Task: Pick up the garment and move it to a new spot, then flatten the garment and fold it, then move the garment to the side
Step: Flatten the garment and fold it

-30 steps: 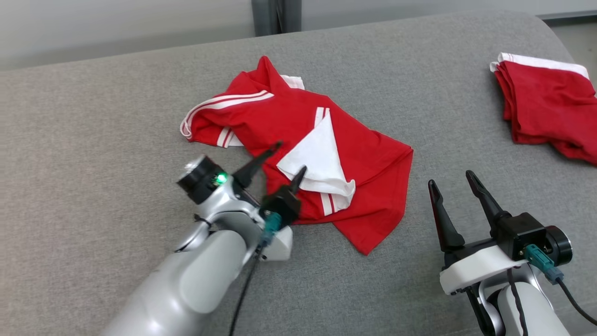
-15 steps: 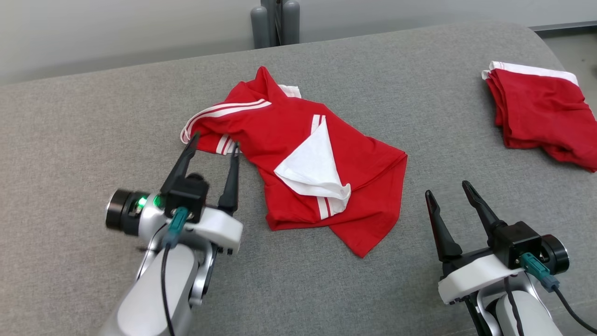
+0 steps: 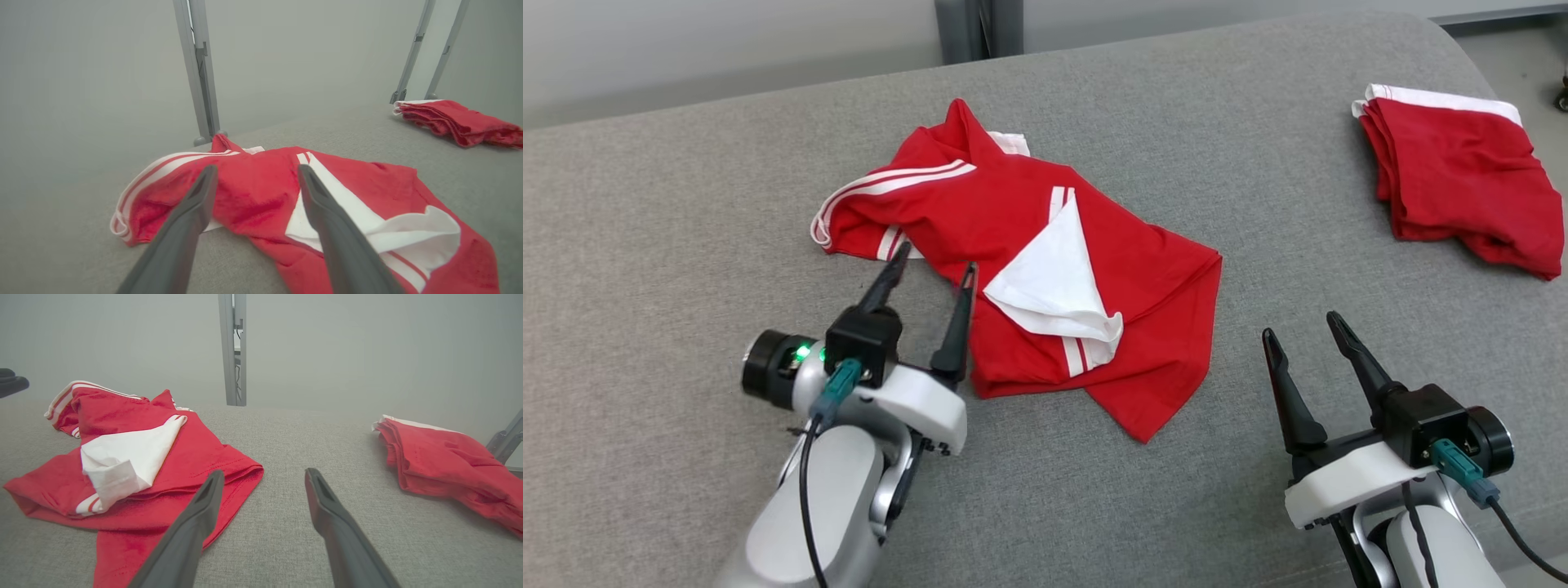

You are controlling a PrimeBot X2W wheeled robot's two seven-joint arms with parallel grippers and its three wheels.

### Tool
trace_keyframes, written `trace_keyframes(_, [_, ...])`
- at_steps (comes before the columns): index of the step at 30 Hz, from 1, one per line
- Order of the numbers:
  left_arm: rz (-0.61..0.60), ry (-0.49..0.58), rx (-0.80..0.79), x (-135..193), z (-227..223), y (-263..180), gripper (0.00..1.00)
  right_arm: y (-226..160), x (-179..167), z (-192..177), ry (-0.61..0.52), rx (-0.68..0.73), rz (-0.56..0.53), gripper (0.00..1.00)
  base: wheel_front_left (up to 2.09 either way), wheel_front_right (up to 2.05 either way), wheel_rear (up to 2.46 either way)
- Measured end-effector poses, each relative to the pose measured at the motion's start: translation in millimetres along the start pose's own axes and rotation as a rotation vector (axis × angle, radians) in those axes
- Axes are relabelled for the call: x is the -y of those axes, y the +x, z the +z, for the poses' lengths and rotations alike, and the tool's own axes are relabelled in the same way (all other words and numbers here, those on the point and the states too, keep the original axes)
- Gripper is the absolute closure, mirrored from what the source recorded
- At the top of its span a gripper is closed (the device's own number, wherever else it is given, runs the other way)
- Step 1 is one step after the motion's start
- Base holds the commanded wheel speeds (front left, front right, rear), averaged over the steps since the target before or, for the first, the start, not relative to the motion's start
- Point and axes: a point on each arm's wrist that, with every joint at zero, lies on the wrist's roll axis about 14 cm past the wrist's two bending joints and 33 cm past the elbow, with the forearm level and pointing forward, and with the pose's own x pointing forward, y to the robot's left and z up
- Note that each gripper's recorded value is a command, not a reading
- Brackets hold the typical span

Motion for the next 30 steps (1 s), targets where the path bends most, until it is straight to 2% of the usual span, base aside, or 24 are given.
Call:
trace_keyframes(4, [-0.093,-0.097,-0.129,22,-24,10,0.0,0,3,-3,0.001,-0.009,-0.009,0.0,0.0,0.0,0.0])
trace_keyframes(14, [-0.212,-0.097,-0.322,47,-60,20,0.0,0,9,-8,0.007,-0.023,-0.029,0.0,0.0,0.0,0.0])
trace_keyframes(30, [-0.24,-0.146,-0.372,52,-71,24,0.0,2,13,-10,0.009,-0.03,-0.04,0.0,0.0,0.0,0.0])
